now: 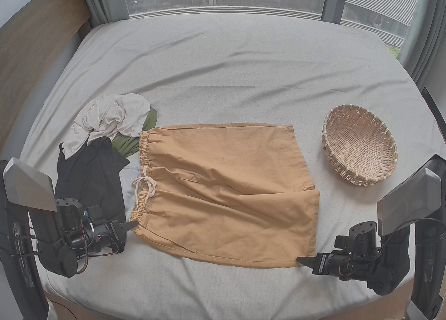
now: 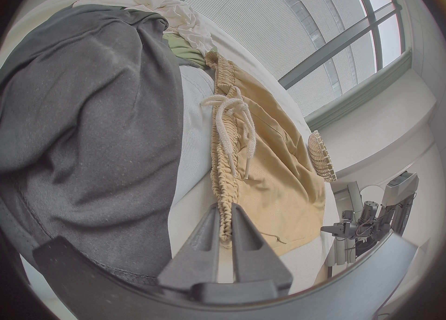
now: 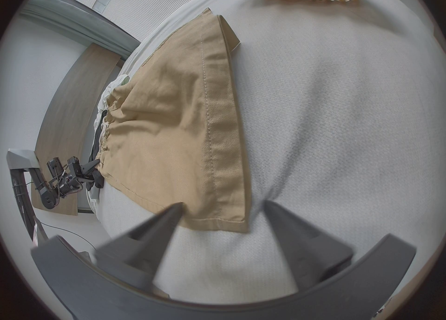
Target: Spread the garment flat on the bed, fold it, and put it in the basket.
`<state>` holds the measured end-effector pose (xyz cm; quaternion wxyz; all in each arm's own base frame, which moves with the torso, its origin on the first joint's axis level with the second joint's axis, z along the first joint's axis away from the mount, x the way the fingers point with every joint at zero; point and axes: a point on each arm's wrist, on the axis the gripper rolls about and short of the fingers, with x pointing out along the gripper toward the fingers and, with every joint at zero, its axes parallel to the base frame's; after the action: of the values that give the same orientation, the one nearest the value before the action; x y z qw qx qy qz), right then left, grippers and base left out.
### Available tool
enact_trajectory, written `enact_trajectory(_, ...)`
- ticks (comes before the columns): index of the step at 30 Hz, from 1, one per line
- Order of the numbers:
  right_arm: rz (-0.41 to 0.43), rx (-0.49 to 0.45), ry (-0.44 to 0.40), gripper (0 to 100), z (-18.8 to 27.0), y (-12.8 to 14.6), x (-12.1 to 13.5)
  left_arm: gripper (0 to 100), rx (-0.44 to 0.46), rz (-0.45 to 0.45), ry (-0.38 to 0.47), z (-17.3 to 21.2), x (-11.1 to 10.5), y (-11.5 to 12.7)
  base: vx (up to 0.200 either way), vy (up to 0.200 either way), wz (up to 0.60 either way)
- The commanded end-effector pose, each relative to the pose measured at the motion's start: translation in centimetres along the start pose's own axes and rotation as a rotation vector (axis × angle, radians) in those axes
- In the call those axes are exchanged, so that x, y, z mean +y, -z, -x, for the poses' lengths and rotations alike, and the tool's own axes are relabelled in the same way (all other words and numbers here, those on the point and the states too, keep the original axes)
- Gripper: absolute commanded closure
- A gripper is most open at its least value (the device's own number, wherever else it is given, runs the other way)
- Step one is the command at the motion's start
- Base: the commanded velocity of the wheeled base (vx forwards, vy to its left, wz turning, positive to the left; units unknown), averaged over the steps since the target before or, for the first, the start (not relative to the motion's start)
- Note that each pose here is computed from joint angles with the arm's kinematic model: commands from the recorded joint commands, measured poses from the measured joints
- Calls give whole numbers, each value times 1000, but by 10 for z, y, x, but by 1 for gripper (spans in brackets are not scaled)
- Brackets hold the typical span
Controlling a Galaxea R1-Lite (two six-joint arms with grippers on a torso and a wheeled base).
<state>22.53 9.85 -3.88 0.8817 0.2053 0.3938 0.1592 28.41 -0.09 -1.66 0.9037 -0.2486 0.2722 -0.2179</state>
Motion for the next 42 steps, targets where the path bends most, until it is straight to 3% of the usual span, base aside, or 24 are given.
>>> enact_trajectory(1,-3,-16,-13,100,-2,-3,1,100,0,3,-2,1,0,0,0,0,0)
enact_trajectory(8,-18,-51,-37,100,12,-10,9,100,-17,18,14,10,-8,-6,0,0,0)
enact_trajectory(11,-23,-88,-63,100,32,-15,16,100,-11,86,89,28,-27,-11,0,0,0)
enact_trajectory(15,-22,-49,-37,100,42,-6,13,100,23,94,100,36,-34,-4,0,0,0)
enact_trajectory(32,19,128,-3,100,44,21,21,100,119,44,-23,56,-16,28,0,0,0)
enact_trajectory(42,34,163,55,100,50,24,19,100,168,-8,-67,63,-3,41,0,0,0)
